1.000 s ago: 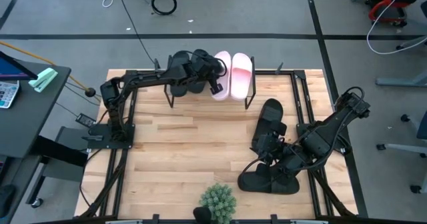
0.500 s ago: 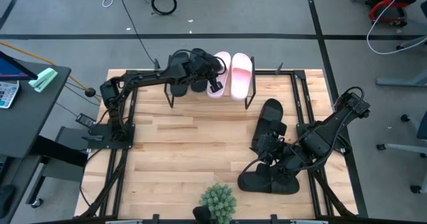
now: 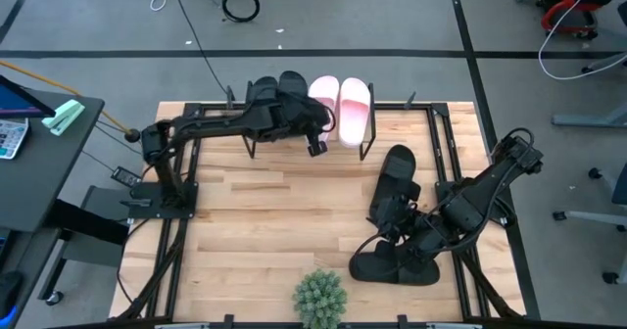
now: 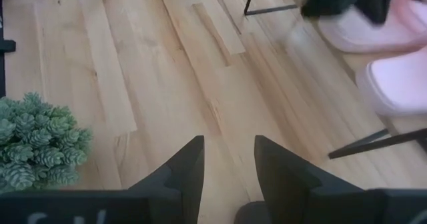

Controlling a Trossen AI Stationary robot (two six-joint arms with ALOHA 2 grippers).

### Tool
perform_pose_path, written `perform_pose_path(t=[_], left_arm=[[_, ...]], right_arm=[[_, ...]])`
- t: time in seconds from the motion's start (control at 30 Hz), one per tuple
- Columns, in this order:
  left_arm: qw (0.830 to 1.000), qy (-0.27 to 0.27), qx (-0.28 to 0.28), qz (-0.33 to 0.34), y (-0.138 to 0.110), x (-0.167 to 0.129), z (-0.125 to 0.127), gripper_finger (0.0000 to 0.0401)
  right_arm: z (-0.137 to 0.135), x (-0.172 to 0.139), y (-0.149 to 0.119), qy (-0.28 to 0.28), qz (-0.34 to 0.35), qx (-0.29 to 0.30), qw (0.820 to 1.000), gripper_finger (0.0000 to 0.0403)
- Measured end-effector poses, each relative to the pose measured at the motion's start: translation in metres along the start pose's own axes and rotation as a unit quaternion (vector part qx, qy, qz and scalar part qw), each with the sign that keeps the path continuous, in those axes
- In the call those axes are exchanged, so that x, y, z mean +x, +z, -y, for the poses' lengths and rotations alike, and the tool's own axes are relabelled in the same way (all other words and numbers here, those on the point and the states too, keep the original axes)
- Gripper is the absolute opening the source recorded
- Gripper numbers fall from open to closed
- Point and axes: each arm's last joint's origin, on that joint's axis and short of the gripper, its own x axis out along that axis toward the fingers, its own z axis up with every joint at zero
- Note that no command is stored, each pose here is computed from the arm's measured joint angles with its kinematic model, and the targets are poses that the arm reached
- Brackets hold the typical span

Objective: Pick and place slides into the shelf
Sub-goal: Put the black slides under the shelf

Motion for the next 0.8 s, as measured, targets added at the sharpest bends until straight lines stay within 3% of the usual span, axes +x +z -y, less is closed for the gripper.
perform_pose_path(t=[0.23, 0.5, 0.63, 0.8], left_arm=[[0.996, -0.03, 0.013, 0.079, 0.024, -0.093, 0.011, 0.0041], [0.982, -0.097, 0.025, 0.16, 0.02, -0.206, 0.017, 0.0052], [0.973, -0.124, 0.032, 0.191, 0.013, -0.241, 0.016, 0.0048], [0.966, -0.146, 0.037, 0.21, 0.008, -0.261, 0.018, 0.0053]], right_arm=[[0.002, 0.045, -0.058, -0.065, -0.069, 0.035, 0.995, 0.0135], [0.034, 0.092, -0.12, -0.185, -0.116, 0.026, 0.976, 0.013], [0.052, 0.108, -0.134, -0.229, -0.137, 0.018, 0.964, 0.013], [0.072, 0.124, -0.141, -0.27, -0.168, 0.021, 0.948, 0.013]])
